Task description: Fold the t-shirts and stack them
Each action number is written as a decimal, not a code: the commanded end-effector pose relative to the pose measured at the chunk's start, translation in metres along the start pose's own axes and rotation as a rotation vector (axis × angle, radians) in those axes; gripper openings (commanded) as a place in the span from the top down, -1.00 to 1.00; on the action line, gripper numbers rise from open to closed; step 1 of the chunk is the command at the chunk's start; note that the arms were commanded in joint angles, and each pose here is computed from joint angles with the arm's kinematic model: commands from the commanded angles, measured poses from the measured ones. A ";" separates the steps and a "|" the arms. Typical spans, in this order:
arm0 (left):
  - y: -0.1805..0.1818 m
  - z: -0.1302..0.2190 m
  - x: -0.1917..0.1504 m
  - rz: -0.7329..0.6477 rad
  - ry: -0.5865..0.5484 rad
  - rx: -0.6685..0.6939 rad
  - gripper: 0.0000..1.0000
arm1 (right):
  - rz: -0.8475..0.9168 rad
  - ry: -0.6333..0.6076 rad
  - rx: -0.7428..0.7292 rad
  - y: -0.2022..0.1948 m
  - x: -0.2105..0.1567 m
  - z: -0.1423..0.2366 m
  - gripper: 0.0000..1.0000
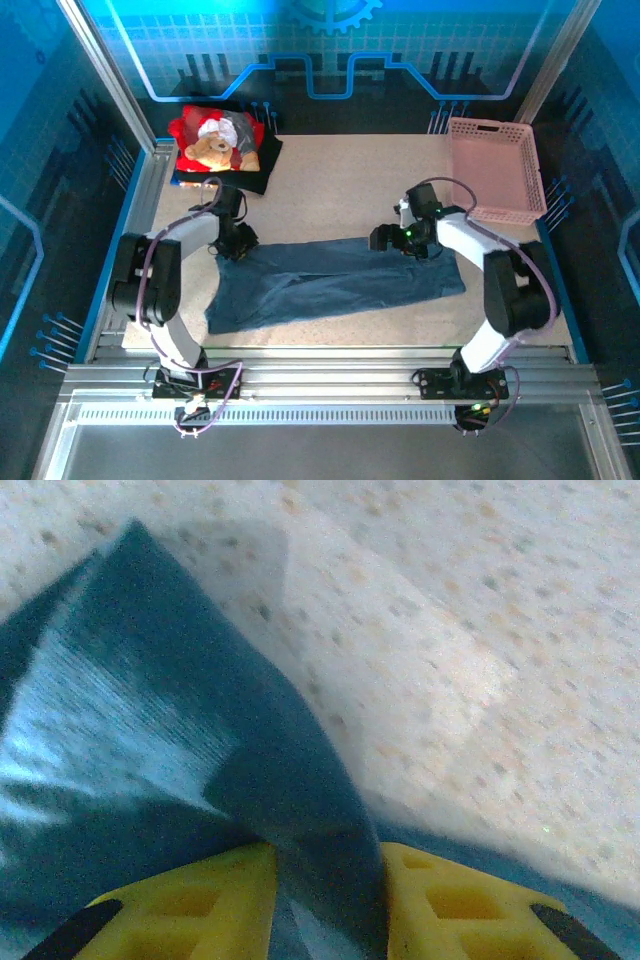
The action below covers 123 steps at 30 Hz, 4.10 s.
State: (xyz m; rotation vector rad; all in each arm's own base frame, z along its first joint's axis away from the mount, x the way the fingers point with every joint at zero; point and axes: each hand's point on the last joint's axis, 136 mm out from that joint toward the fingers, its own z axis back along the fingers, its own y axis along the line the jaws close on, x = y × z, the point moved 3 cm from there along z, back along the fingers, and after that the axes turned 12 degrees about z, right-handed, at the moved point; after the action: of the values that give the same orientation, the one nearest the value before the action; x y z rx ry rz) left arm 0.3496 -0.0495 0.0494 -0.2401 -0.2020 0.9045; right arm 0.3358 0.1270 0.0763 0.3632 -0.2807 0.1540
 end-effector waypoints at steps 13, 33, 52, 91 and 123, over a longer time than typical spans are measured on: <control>-0.012 0.028 0.045 -0.030 -0.109 -0.054 -0.29 | -0.157 0.091 -0.205 -0.045 0.021 -0.018 -0.87; -0.025 0.064 -0.065 -0.296 0.204 -0.250 -0.31 | 0.328 -0.293 0.211 0.078 0.020 0.125 -1.00; -0.006 0.020 -0.068 -0.394 0.164 -0.048 0.14 | 0.395 -0.312 0.258 0.100 -0.008 0.150 -1.00; 0.012 0.043 -0.163 -0.666 0.208 -0.039 0.80 | 0.345 -0.294 0.195 0.089 -0.001 0.140 -1.00; -0.011 0.029 -0.181 -0.524 0.199 -0.078 0.73 | 0.319 -0.271 0.158 0.084 0.012 0.133 -1.00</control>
State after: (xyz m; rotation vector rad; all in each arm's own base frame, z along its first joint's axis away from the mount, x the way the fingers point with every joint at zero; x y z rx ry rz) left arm 0.2382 -0.1850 0.0629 -0.3077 -0.1045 0.3722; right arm 0.3013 0.1573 0.2140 0.5050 -0.5734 0.4422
